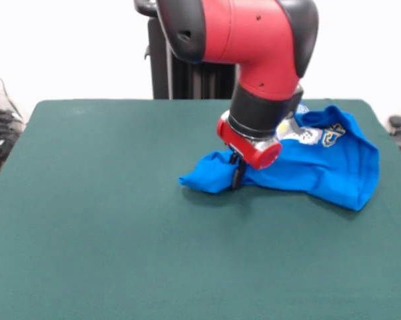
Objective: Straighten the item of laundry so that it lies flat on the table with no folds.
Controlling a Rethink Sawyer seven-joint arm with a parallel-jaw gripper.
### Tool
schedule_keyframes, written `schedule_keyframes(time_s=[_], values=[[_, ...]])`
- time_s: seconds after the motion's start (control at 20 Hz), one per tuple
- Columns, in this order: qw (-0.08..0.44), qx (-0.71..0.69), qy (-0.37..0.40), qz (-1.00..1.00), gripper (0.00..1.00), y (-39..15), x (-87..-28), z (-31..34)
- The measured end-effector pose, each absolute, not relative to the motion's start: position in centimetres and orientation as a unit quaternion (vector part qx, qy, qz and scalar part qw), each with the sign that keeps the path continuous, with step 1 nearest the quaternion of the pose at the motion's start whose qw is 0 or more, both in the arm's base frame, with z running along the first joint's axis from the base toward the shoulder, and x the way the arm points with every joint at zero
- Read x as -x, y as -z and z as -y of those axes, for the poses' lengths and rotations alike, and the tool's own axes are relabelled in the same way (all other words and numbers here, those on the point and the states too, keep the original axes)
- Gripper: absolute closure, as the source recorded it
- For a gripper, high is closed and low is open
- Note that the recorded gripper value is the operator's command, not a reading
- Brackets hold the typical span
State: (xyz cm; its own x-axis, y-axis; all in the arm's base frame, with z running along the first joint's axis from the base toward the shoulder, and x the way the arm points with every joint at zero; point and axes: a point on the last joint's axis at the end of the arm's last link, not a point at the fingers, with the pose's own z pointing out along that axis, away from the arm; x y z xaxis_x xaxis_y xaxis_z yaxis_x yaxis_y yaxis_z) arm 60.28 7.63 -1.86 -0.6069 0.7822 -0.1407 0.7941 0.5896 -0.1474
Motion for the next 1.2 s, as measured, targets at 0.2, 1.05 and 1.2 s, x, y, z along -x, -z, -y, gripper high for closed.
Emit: schedule_keyframes(time_s=[0.2, 1.05, 1.2], values=[[0.042, -0.449, 0.103, -0.886, 1.0, -1.1, -61.6, -6.9], [0.081, -0.499, 0.114, -0.855, 1.0, -6.6, -63.6, 12.3], [0.082, -0.488, 0.118, -0.861, 1.0, -6.8, -63.4, 13.7]])
